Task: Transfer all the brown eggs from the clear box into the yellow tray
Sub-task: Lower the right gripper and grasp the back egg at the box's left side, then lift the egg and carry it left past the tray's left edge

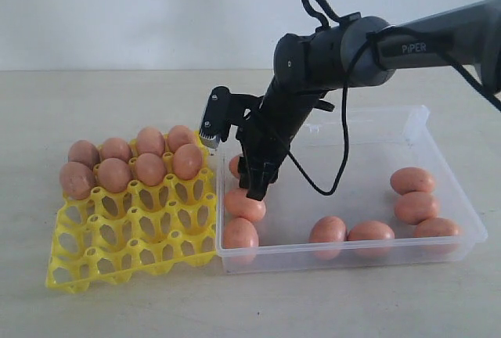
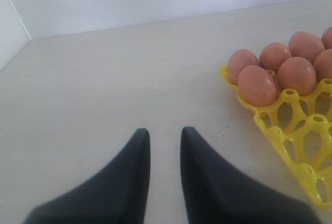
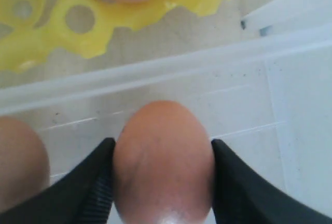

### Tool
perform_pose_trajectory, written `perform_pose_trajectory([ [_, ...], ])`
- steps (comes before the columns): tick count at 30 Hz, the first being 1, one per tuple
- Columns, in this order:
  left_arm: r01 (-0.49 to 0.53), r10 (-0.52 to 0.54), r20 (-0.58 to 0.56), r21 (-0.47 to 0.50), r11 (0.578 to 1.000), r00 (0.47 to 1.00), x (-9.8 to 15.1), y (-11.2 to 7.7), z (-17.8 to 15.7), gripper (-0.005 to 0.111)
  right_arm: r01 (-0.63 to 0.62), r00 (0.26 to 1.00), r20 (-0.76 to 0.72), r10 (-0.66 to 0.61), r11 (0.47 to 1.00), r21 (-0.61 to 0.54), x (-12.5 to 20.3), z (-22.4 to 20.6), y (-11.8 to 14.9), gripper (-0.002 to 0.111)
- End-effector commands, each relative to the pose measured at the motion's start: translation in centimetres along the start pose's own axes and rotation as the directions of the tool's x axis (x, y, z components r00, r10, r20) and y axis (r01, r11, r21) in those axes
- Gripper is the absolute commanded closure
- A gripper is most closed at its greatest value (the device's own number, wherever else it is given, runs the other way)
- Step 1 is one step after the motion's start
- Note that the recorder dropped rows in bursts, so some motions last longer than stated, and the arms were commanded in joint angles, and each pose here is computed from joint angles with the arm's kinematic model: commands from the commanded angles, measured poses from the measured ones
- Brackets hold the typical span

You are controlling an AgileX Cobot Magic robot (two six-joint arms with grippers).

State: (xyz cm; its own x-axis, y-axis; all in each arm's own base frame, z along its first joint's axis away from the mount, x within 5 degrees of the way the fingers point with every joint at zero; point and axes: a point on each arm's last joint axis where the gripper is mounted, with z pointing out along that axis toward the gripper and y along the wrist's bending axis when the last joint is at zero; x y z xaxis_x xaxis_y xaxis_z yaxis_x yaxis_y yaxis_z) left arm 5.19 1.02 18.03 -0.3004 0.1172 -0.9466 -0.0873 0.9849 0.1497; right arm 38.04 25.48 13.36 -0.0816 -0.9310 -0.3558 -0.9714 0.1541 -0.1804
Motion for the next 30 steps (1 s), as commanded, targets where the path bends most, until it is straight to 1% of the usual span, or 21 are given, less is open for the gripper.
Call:
perform_pose_trajectory([
  [1, 0.002, -0.002, 0.006, 0.007, 1.000, 1.000, 0.0, -0.1, 0.0, 0.085, 0.009, 1.000, 0.009, -0.009, 1.000, 0.030, -0.1, 0.2, -0.3, 0.108],
  [4, 0.002, -0.002, 0.006, 0.007, 1.000, 1.000, 0.0, -0.1, 0.0, 0.085, -0.018, 1.000, 0.011, 0.018, 0.999, 0.029, -0.1, 0.2, -0.3, 0.108],
  [7, 0.002, -0.002, 0.006, 0.007, 1.000, 1.000, 0.0, -0.1, 0.0, 0.085, -0.071, 0.997, 0.013, 0.071, 0.997, 0.028, -0.1, 0.2, -0.3, 0.108],
  [9, 0.002, -0.002, 0.006, 0.007, 1.000, 1.000, 0.0, -0.1, 0.0, 0.085, -0.120, 0.993, 0.011, 0.120, 0.993, 0.023, -0.1, 0.2, -0.2, 0.108],
  [10, 0.002, -0.002, 0.006, 0.007, 1.000, 1.000, 0.0, -0.1, 0.0, 0.085, -0.163, 0.987, 0.009, 0.163, 0.986, 0.021, -0.1, 0.2, -0.2, 0.108],
  [13, 0.002, -0.002, 0.006, 0.007, 1.000, 1.000, 0.0, -0.1, 0.0, 0.085, -0.306, 0.952, -0.010, 0.306, 0.952, -0.004, 0.0, -0.5, 0.0, 0.108],
  [15, 0.002, -0.002, 0.006, 0.007, 1.000, 1.000, 0.0, -0.1, 0.0, 0.085, -0.366, 0.931, -0.016, 0.366, 0.931, -0.011, -0.1, -0.9, 0.1, 0.108],
  [21, 0.002, -0.002, 0.006, 0.007, 1.000, 1.000, 0.0, -0.1, 0.0, 0.085, -0.434, 0.899, 0.085, 0.429, 0.900, 0.045, -1.1, -4.3, -0.4, 0.109],
  [25, 0.002, -0.002, 0.006, 0.007, 1.000, 1.000, 0.0, -0.1, 0.0, 0.085, -0.530, 0.841, 0.158, 0.517, 0.846, 0.055, -2.0, -7.6, -0.6, 0.109],
  [30, 0.002, -0.002, 0.006, 0.007, 1.000, 1.000, 0.0, -0.1, 0.0, 0.085, -0.607, 0.781, 0.229, 0.581, 0.792, 0.061, -2.2, -9.3, -0.4, 0.109],
])
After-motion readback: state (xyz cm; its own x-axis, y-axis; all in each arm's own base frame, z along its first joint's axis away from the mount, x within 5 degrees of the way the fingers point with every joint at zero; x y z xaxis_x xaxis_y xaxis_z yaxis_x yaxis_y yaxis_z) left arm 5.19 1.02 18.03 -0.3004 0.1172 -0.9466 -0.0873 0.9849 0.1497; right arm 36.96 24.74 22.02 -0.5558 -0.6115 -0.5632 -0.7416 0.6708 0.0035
